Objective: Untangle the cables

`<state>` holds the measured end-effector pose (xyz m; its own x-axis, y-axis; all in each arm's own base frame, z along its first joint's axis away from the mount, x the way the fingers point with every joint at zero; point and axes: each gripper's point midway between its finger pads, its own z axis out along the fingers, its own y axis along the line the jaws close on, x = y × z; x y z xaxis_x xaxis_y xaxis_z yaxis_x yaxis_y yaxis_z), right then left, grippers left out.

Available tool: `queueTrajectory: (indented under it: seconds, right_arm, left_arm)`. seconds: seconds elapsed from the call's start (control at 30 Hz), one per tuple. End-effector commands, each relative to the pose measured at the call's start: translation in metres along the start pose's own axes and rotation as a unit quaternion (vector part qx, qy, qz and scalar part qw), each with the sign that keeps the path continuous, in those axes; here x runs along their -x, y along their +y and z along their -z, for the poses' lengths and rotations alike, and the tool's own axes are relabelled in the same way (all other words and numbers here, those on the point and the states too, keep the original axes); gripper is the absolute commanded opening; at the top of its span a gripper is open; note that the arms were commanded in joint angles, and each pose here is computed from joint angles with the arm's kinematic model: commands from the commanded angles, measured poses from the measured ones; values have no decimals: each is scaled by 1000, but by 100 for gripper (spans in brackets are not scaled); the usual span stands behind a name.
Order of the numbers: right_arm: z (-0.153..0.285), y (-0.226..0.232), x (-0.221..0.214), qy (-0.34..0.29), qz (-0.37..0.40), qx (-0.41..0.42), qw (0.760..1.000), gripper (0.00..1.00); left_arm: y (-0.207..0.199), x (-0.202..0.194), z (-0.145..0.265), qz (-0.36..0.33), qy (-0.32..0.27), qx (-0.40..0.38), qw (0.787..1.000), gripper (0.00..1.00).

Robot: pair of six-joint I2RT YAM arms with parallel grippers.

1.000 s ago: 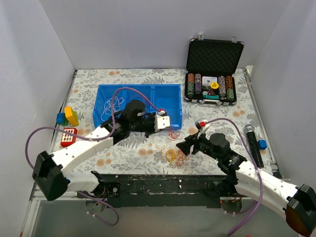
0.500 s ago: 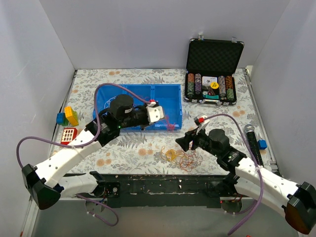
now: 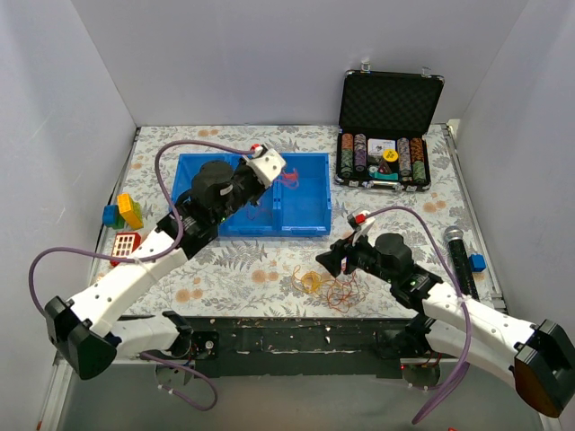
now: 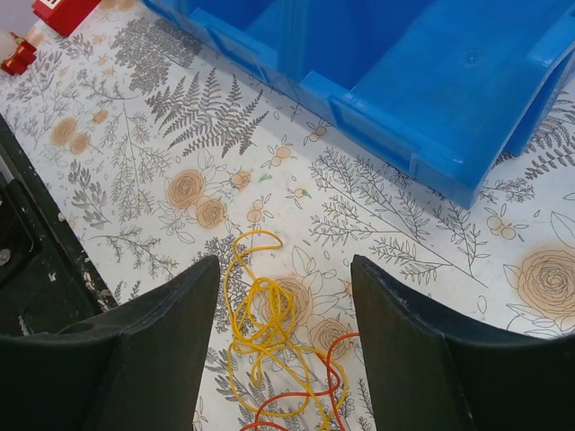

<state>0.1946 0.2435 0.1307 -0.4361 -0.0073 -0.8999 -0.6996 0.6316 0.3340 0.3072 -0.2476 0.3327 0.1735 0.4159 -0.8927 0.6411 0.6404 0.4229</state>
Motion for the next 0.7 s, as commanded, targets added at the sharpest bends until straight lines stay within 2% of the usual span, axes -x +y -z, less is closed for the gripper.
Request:
queueTrajectory:
  seconds: [0.0, 0.23, 0.27, 0.33, 0.37, 0.4, 0.43, 0.47, 0.57, 0.67]
  right_arm:
    - [0, 7, 13, -30, 3, 15, 999, 68]
    - [3, 2, 9, -25, -1, 2, 1000, 67]
    - [4, 2, 9, -26, -1, 0, 1000, 67]
    - [5, 1, 11, -31, -1, -3, 1000, 67]
    - [6, 0, 11, -33, -2, -5, 999, 67]
    - [7, 0, 10, -33, -3, -6, 999, 67]
    - [7, -1, 10, -33, -3, -9, 999, 67]
    - [8, -3, 9, -32, -5, -14, 999, 67]
    - [11, -8, 8, -34, -10, -28, 999, 67]
    - [13, -13, 1, -28, -19, -43, 999, 67]
  left_arm:
    - [42, -39, -5, 86, 52, 110, 989, 0]
    - [64, -94, -25, 119, 97, 185, 971, 1]
    - [65, -98, -31, 118, 103, 184, 970, 6]
    - [67, -100, -40, 111, 107, 178, 972, 25]
    - [68, -98, -44, 110, 105, 175, 973, 44]
    - [70, -94, -46, 110, 102, 176, 973, 59]
    - [71, -91, -46, 111, 98, 176, 973, 66]
    - [71, -86, -46, 113, 91, 172, 974, 71]
    - [53, -71, -39, 106, 58, 115, 986, 74]
    - [7, -55, -24, 80, 18, -16, 997, 74]
